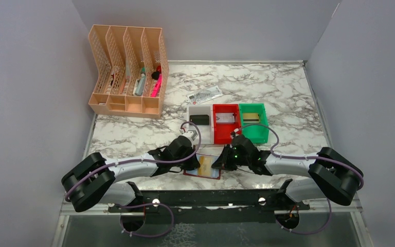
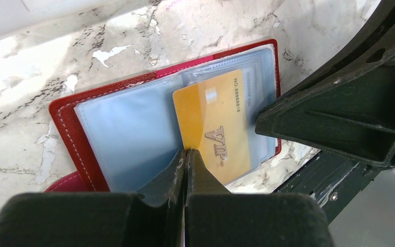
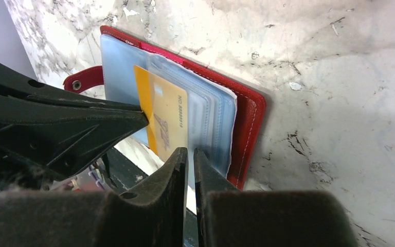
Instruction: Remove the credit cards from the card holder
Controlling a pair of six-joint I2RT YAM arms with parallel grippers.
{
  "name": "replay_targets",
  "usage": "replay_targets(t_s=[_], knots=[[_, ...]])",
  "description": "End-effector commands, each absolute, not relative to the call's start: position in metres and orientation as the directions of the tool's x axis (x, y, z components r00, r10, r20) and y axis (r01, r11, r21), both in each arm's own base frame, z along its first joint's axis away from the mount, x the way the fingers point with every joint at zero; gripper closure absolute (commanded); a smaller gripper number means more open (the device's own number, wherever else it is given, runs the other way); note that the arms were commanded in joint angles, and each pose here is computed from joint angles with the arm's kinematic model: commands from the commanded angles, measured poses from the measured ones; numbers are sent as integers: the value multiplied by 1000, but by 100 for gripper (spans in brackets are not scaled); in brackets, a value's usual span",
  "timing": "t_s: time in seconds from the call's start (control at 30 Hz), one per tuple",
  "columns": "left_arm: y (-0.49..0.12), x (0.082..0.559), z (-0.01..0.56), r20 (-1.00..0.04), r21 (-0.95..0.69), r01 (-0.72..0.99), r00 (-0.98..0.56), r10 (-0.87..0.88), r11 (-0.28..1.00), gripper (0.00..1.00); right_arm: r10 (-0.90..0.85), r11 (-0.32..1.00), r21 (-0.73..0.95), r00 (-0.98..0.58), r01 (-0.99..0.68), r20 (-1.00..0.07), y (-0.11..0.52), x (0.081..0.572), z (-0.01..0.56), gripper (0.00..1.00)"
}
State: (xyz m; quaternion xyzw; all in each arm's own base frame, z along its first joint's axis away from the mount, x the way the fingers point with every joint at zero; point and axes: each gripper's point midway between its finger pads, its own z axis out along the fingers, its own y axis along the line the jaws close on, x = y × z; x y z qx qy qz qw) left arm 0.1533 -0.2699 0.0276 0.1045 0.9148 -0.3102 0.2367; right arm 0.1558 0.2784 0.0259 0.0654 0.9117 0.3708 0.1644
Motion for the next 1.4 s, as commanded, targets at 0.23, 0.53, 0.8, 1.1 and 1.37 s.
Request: replay_targets(t_s=[0.23, 0.53, 0.8, 1.1, 1.37], knots=[[-270, 152, 34, -527, -532, 364, -849, 37, 764, 76, 107, 756, 639, -937, -141, -333, 274, 155, 24, 83], [-267, 150, 27, -502, -538, 328, -865, 17, 777, 61, 15, 650, 692, -905, -314, -425, 299, 158, 70, 76], [-267, 149, 26, -497, -540, 323, -868, 15, 777, 60, 64, 711, 680, -946, -179, -317, 294, 157, 42, 76], [-276, 145, 30, -487, -582, 338, -873, 17, 740, 57, 113, 788, 614, -969, -47, -219, 269, 142, 0, 76], [-277, 132, 7, -401, -605, 287, -916, 27, 743, 57, 150, 798, 603, -971, 6, -188, 265, 140, -9, 77]])
